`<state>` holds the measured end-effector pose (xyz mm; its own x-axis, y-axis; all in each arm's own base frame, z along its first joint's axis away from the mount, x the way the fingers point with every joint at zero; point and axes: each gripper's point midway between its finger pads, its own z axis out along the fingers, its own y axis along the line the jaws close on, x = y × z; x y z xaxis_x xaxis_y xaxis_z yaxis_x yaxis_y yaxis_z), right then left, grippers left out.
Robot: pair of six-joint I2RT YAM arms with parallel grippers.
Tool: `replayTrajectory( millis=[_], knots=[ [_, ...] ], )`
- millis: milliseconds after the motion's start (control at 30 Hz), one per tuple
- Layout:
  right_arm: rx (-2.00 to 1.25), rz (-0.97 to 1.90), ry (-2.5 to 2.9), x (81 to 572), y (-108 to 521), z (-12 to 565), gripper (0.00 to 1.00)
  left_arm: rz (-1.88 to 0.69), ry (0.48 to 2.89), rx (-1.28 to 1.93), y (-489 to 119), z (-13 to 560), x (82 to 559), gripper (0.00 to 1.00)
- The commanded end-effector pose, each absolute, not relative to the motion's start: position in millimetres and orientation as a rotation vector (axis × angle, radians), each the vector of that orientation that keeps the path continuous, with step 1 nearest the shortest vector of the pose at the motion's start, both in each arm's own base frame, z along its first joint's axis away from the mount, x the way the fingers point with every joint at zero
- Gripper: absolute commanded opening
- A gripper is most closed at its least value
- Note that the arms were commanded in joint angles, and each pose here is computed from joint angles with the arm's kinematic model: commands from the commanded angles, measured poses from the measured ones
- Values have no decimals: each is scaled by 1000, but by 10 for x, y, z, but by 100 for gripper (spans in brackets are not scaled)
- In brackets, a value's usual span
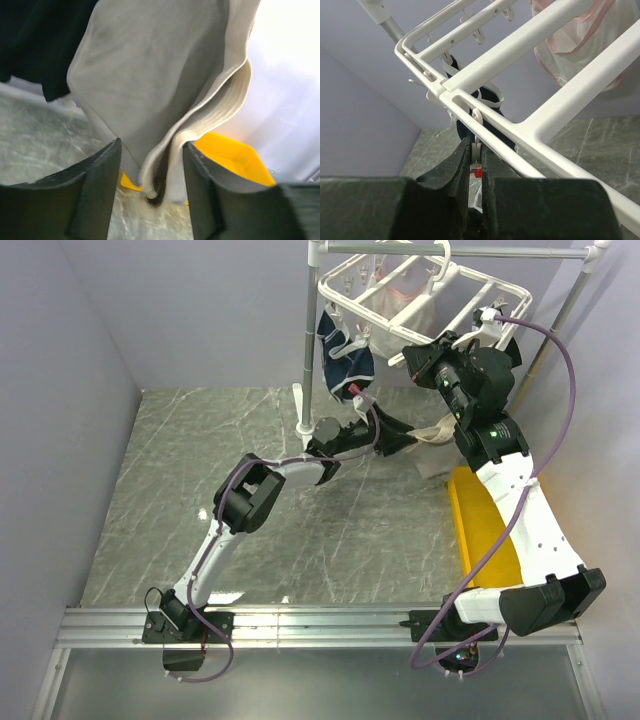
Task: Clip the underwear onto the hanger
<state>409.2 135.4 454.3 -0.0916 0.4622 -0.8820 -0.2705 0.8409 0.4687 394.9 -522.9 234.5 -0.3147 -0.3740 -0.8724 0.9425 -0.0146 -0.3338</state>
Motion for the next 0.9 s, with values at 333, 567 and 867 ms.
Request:
replayTrajectory(
  millis=[333, 567, 867],
  knots=[
    [169, 646, 1499, 4134, 1399, 4726, 0, -1658, 1167, 569, -5076, 2426, 3843, 75],
    [210, 642, 1503, 4185, 1381, 4698, 0, -1719, 1233, 408, -4897, 2348, 3794, 99],
    [287, 655, 1492, 4269, 1384, 4680, 0, -1738, 1307, 295, -4761, 2180, 3649, 99]
  ],
)
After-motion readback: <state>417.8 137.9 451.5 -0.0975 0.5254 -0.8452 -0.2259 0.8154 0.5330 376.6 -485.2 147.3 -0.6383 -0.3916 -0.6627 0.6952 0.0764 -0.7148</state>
